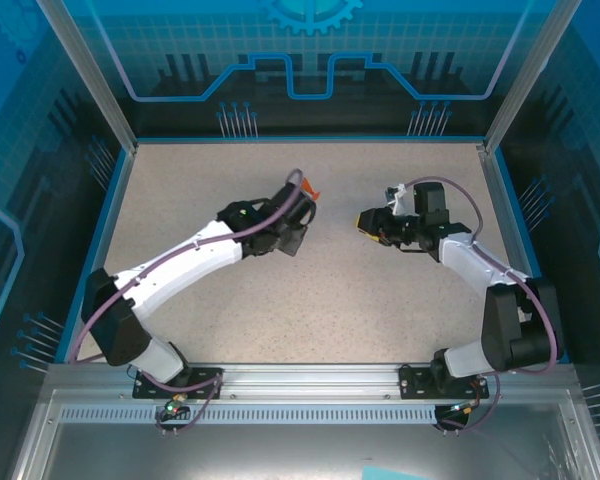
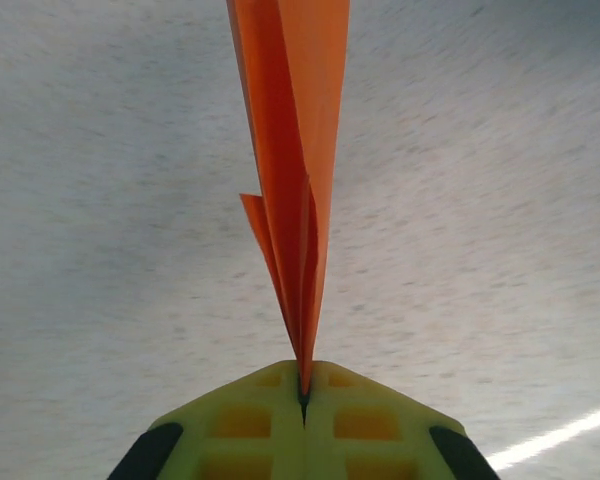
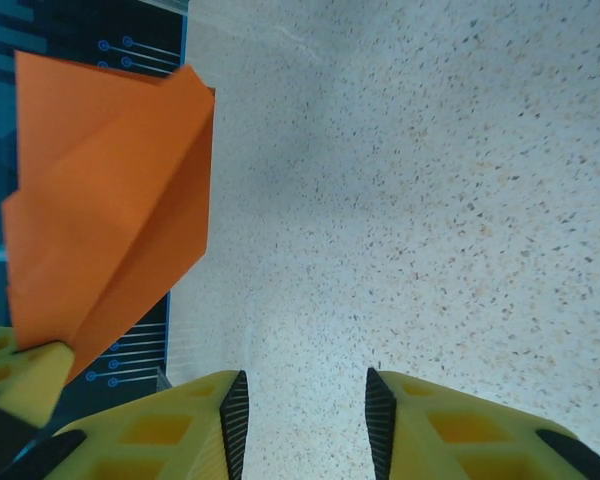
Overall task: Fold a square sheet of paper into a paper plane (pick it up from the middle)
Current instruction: Turn over the paper at the center of the table.
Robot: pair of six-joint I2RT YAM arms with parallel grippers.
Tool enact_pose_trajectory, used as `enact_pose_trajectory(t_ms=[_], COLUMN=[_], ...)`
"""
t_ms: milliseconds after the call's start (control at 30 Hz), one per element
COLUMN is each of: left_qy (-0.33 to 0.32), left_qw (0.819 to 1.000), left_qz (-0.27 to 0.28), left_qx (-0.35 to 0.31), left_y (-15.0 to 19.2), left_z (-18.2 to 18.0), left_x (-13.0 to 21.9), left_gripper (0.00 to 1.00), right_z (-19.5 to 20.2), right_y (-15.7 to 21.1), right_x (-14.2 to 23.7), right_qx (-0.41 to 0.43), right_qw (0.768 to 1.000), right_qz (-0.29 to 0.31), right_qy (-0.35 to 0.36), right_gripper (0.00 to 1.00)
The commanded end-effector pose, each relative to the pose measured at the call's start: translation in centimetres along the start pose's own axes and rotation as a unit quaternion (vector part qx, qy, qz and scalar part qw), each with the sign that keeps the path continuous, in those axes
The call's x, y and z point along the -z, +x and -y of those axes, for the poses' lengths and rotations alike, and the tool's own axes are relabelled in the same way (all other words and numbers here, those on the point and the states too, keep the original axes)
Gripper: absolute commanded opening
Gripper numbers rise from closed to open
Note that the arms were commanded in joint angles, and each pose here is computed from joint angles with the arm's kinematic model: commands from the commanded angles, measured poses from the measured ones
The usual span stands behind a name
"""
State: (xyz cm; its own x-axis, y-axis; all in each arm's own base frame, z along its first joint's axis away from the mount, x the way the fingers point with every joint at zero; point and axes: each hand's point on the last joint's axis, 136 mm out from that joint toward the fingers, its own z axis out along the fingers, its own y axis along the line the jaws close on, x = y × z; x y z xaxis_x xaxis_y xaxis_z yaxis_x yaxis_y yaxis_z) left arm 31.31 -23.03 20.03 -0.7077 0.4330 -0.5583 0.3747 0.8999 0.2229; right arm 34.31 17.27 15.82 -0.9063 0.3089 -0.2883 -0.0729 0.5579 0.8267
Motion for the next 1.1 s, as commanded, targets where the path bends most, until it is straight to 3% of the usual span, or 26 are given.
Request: enact_pose_trajectory(t_ms=[0, 100, 300, 500, 633, 733, 800, 1000, 1067], left_qy=[-0.145, -0.178, -0.181, -0.164, -0.159, -0.141, -0.132, -0.093, -0.068], left_qw=[0.975, 0.95, 0.907, 0.872, 0.863, 0.869, 0.871, 0.881, 0.891], left_qz=[0.0, 0.002, 0.006, -0.019, -0.032, -0.034, -0.034, -0.052, -0.055], left_qx=[-0.166, -0.255, -0.381, -0.462, -0.478, -0.473, -0.472, -0.462, -0.445], left_y=[0.5, 1.1, 4.0, 8.2, 9.4, 9.7, 9.8, 11.0, 11.2], left_z=[-1.7, 0.7, 6.4, 10.5, 11.4, 11.9, 12.4, 13.2, 13.6], left_x=[-0.7, -2.3, -5.5, -8.5, -9.7, -9.7, -9.6, -9.3, -8.7], left_gripper=[0.0, 0.0, 0.0, 0.0, 0.0, 0.0, 0.11, 0.19, 0.33], right_z=[-0.1, 0.0, 0.2, 0.1, 0.1, 0.1, 0.0, 0.7, 1.7], right_y=[-0.8, -1.2, -1.7, -2.0, -1.4, -0.6, -0.1, 1.5, 2.1], right_x=[1.2, 1.8, 2.7, 2.3, 1.0, -0.4, -1.7, -5.1, -5.9], right_qx=[0.012, 0.013, 0.013, -0.004, -0.009, -0.012, -0.016, -0.021, -0.031], right_qw=[1.0, 1.0, 0.999, 1.0, 1.0, 1.0, 0.999, 0.997, 0.997], right_qz=[0.013, 0.02, 0.032, 0.028, 0.009, -0.007, -0.021, -0.062, -0.074], right_qy=[0.009, 0.01, 0.012, -0.009, -0.02, -0.024, -0.03, -0.031, -0.022], right_gripper=[0.39, 0.39, 0.39, 0.4, 0.4, 0.4, 0.4, 0.4, 0.4])
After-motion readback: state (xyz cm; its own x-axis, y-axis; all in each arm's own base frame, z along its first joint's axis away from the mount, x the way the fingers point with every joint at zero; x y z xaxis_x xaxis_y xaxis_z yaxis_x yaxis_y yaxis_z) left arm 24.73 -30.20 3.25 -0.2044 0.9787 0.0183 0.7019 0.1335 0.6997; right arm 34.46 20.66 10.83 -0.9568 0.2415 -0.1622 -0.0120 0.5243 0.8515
